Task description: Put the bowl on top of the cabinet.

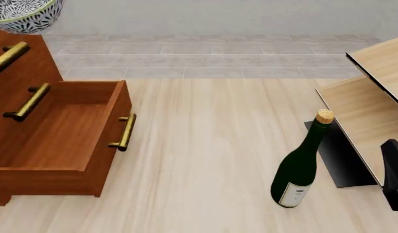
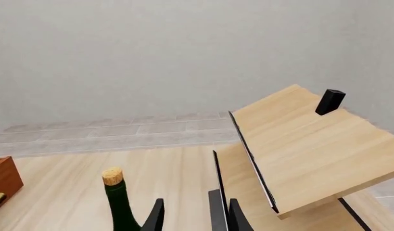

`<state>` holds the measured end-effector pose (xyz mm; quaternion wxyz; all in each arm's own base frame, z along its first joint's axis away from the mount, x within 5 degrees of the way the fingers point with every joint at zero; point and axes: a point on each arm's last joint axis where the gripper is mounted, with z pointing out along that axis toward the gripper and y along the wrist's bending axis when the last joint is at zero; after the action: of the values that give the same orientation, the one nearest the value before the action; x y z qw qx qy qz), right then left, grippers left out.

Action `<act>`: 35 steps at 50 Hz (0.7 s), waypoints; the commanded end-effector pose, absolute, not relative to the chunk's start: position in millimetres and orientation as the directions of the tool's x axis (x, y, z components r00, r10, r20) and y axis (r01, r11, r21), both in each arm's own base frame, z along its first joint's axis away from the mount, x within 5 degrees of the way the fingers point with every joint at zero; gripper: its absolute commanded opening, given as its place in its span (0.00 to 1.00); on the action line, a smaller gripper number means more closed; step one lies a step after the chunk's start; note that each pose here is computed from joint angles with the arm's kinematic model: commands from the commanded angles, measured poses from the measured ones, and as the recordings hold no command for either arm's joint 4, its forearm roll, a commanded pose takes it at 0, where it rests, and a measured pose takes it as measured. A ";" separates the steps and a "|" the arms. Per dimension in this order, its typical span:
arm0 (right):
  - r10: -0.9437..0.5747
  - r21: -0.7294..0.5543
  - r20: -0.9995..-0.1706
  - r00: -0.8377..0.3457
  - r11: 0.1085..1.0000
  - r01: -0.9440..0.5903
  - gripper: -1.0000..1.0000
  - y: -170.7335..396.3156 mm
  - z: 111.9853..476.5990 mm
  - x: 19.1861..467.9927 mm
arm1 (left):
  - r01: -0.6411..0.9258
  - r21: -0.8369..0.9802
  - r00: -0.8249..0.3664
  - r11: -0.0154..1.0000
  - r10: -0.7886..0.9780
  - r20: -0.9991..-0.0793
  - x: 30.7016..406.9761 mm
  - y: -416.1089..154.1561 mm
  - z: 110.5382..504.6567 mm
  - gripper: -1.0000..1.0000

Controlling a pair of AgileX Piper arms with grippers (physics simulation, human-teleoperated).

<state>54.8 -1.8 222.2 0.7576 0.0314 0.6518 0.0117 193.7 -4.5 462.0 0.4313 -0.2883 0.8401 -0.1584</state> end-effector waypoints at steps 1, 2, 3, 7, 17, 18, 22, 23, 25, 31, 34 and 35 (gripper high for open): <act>0.059 0.063 -0.987 0.152 0.998 0.025 1.00 -1.9 222.4 54.8 | -0.445 -0.540 -0.395 0.715 -0.697 -0.598 199.9 13.1 492.4 0.00; 0.059 0.063 -0.987 0.152 0.998 0.025 1.00 -1.9 223.0 54.7 | -0.464 -0.542 -0.387 0.701 -0.711 -0.588 200.7 15.9 494.8 0.00; 0.059 0.064 -0.987 0.153 0.998 0.026 1.00 -2.0 223.3 54.6 | -0.462 -0.545 -0.385 0.700 -0.712 -0.588 202.2 15.5 498.4 0.00; 0.061 0.066 -0.986 0.154 0.997 0.029 1.00 -2.2 223.7 54.6 | -0.494 -0.558 -0.339 0.667 -0.739 -0.583 208.7 25.7 505.3 0.00; 0.065 0.070 -0.986 0.156 0.997 0.030 1.00 -2.3 222.7 54.8 | -0.595 -0.573 -0.206 0.563 -0.796 -0.569 215.7 61.3 508.1 0.00; 0.065 0.070 -0.986 0.156 0.997 0.030 1.00 -2.2 223.9 54.5 | -0.597 -0.577 -0.193 0.558 -0.797 -0.572 216.0 63.8 510.8 0.00; 0.065 0.071 -0.986 0.156 0.997 0.030 1.00 -2.3 223.5 54.6 | -0.626 -0.583 -0.150 0.518 -0.813 -0.562 217.3 75.0 510.2 0.00; 0.065 0.071 -0.985 0.157 0.997 0.030 1.00 -2.3 224.0 54.5 | -0.637 -0.581 -0.136 0.507 -0.816 -0.562 217.6 79.9 509.8 0.00; 0.065 0.071 -0.986 0.157 0.997 0.031 1.00 -2.3 223.3 54.6 | -0.645 -0.591 -0.113 0.485 -0.825 -0.554 217.6 83.5 510.5 0.00; 0.063 0.069 -0.986 0.157 0.997 0.030 1.00 -2.2 222.3 54.8 | -0.719 -0.579 -0.044 0.384 -0.857 -0.514 217.5 107.9 495.2 0.00; 0.062 0.068 -0.986 0.155 0.997 0.028 1.00 -2.1 222.1 54.9 | -0.725 -0.575 -0.040 0.378 -0.858 -0.513 220.2 111.6 494.1 0.00; 0.062 0.067 -0.986 0.155 0.997 0.028 1.00 -2.1 222.3 54.8 | -0.727 -0.574 -0.041 0.377 -0.858 -0.513 220.7 112.5 493.6 0.00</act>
<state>54.7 -2.2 222.9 0.7594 0.0358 0.6496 0.0111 220.3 86.8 498.7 0.4255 -0.5058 0.7443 -0.0951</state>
